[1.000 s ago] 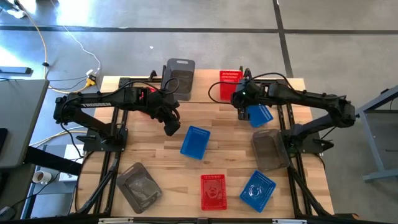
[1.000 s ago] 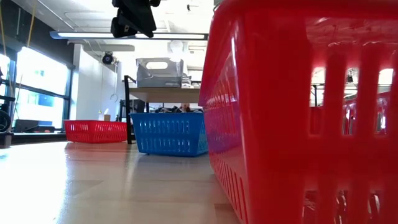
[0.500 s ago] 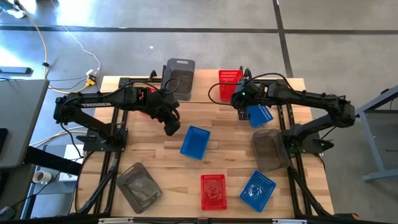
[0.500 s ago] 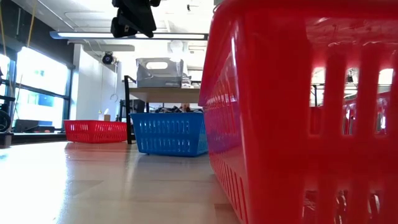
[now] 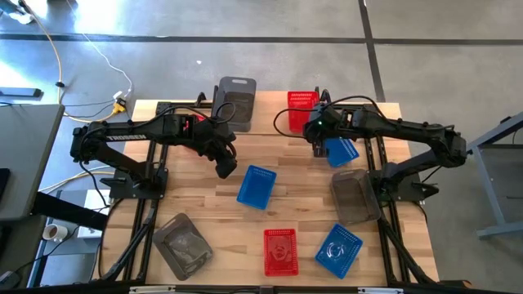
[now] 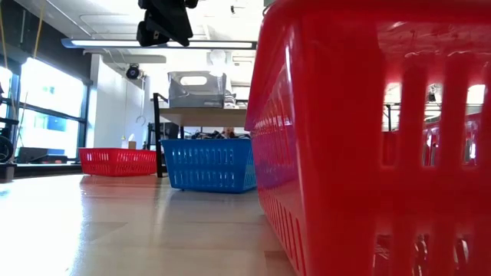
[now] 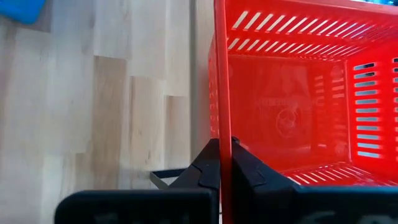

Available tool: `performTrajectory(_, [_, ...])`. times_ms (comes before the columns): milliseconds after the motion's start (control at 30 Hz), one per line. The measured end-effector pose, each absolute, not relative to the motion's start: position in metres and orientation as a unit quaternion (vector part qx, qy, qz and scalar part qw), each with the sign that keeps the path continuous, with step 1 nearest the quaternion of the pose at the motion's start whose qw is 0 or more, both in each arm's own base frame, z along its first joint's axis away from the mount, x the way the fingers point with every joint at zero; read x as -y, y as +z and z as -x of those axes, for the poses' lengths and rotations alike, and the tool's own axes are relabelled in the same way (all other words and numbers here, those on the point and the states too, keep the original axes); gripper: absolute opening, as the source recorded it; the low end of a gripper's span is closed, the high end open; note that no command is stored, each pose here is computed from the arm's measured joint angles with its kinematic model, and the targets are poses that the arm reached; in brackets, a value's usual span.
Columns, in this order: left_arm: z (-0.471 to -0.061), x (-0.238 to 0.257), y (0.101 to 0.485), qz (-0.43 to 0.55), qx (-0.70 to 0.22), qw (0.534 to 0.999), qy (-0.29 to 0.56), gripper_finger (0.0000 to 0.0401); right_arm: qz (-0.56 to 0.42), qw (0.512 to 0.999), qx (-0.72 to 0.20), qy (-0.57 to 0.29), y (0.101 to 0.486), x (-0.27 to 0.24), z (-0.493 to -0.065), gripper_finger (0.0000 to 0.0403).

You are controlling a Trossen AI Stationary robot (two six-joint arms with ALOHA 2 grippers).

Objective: Stack baskets on shelf by color
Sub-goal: Put the middle red bin on the shelf

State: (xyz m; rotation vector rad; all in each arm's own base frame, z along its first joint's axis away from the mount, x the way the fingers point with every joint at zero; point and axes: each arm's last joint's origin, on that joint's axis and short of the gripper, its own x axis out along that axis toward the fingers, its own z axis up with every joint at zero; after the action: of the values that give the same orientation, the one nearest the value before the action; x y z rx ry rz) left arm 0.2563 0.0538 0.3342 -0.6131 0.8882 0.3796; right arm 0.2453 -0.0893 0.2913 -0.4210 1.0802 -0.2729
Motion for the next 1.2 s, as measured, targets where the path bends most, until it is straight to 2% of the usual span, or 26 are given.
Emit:
performTrajectory(300, [-0.256, -0.054, 0.334, 0.29, -0.42, 0.841, 0.18, 0.0071, 0.215, 0.826, -0.509, -0.108, 0.291, 0.089, -0.246, 0.0])
performTrajectory(600, [-0.256, -0.054, 0.334, 0.29, -0.42, 0.841, 0.179, 0.0071, 0.195, 0.829, -0.509, -0.127, 0.291, 0.094, -0.244, 0.0003])
performTrajectory(933, [-0.256, -0.054, 0.334, 0.29, -0.42, 0.841, 0.18, 0.0071, 0.199, 0.828, -0.507, -0.131, 0.292, 0.095, -0.244, 0.0066])
performTrajectory(1200, [-0.256, -0.053, 0.334, 0.29, -0.421, 0.841, 0.179, 0.0071, 0.206, 0.832, -0.491, -0.155, 0.303, 0.096, -0.246, 0.0075])
